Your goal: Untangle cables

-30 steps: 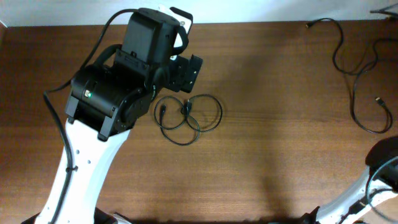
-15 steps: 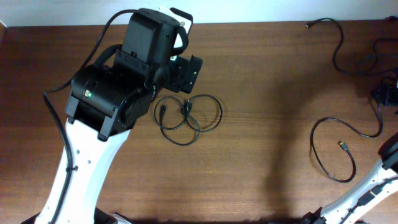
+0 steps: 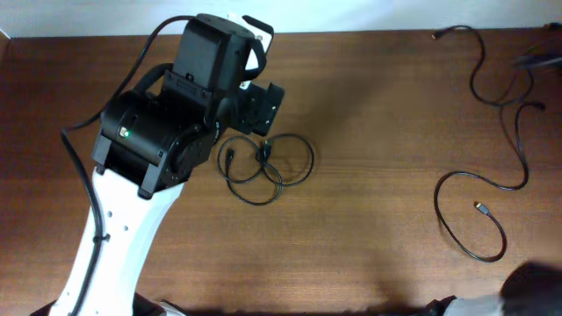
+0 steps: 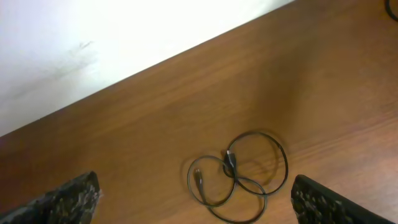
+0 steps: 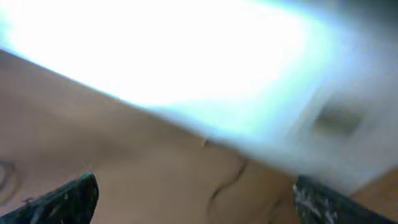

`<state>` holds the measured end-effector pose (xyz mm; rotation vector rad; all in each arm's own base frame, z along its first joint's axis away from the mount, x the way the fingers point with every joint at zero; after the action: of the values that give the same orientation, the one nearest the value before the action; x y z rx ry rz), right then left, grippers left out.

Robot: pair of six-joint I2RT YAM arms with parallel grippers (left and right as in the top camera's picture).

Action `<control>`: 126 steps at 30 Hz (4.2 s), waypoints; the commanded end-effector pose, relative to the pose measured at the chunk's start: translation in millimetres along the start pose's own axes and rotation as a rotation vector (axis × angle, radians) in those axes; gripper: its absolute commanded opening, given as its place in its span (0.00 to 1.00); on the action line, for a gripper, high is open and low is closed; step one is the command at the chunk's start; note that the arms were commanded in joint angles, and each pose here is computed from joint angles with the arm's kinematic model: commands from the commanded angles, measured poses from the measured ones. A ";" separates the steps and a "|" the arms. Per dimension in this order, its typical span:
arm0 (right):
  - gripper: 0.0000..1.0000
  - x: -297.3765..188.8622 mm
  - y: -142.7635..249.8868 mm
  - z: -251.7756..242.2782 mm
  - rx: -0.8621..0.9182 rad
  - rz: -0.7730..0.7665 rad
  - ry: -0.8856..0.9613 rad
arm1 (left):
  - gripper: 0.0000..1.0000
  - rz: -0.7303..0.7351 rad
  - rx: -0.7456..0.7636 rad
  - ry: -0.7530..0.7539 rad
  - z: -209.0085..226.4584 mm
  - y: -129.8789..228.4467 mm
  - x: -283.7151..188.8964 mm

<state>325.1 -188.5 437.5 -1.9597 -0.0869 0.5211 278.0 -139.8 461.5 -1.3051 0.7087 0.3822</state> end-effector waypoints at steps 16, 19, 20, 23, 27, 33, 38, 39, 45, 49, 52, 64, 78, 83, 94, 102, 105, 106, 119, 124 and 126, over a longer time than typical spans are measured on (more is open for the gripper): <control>0.99 38.2 172.9 188.3 1.179 0.618 0.890 | 0.99 0.063 0.028 0.002 4.7 12.9 -8.6; 0.99 34.1 224.6 225.2 1.628 0.599 1.130 | 0.99 0.065 0.027 0.031 2.3 13.1 -8.6; 0.98 29.5 238.5 237.5 1.687 0.651 1.189 | 0.99 0.065 0.027 0.031 2.3 13.0 -8.6; 0.99 21.7 259.9 257.8 1.760 0.781 1.298 | 0.99 0.065 0.027 0.031 2.3 13.0 -8.6; 0.99 22.1 272.4 261.9 1.689 0.880 1.336 | 0.99 0.098 0.035 0.027 3.1 18.2 -9.0; 0.04 25.9 286.7 268.7 1.700 0.954 1.389 | 0.99 0.122 0.041 0.025 3.6 22.0 -9.4; 0.04 46.8 264.7 212.3 1.250 0.771 1.317 | 0.99 0.147 0.047 0.022 4.2 25.9 -9.9; 0.04 60.8 249.1 189.9 1.029 0.746 1.195 | 0.99 0.151 0.048 0.021 4.3 26.6 -10.0; 0.04 67.1 193.1 80.2 0.568 0.232 1.133 | 0.99 0.174 0.054 0.019 4.8 30.1 -10.6; 0.04 73.3 228.1 24.8 0.264 0.268 0.912 | 0.99 0.158 0.050 0.021 4.4 27.6 -10.2; 0.04 111.4 280.8 -14.0 0.322 0.412 0.811 | 0.99 0.159 0.050 0.021 4.4 27.7 -10.2; 0.99 74.3 369.4 -58.4 0.411 0.640 0.911 | 0.99 0.139 0.041 0.061 0.8 24.4 -9.8; 0.99 192.7 31.1 185.5 0.392 0.110 -0.285 | 0.99 -0.173 -0.046 0.022 4.3 -24.8 -10.1; 0.99 199.1 9.4 302.4 0.210 0.221 -0.608 | 0.99 -0.224 -0.187 -0.146 52.6 -33.5 -5.6; 0.99 221.0 45.7 474.1 -0.017 0.412 -1.011 | 0.99 -0.177 -0.267 -0.271 100.7 -23.5 -2.6; 0.97 225.1 80.8 515.6 -0.167 0.520 -1.021 | 0.99 -0.113 -0.259 -0.283 103.5 -13.5 -1.4; 0.97 231.2 76.8 512.2 -0.194 0.476 -0.994 | 0.99 -0.107 -0.258 -0.283 103.4 -12.5 -1.3; 0.97 233.5 71.0 509.2 -0.185 0.468 -0.984 | 0.99 -0.105 -0.258 -0.284 103.4 -12.3 -1.2; 0.91 251.6 79.7 491.5 -0.159 0.523 -0.937 | 0.99 -0.065 -0.251 -0.285 102.9 -6.3 -0.8; 0.04 257.3 89.8 495.5 -0.157 0.538 -0.941 | 0.99 -0.065 -0.251 -0.285 102.9 -6.3 -0.8; 0.04 255.9 71.3 489.5 -0.159 0.502 -0.930 | 0.99 -0.064 -0.250 -0.285 102.9 -6.1 -0.8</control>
<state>342.3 267.1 102.9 -1.7109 -0.1902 1.8131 314.0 -47.0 470.8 -1.4527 0.4152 0.6029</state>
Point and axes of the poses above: each gripper's point midway between its finger pads, its own x axis out along the fingers, its own z axis along the line the jaws close on, y = z × x, the point moved 9 cm from there along -x, back along the fingers, and after that the axes turned 9 degrees about -x, right-handed, at the moved point
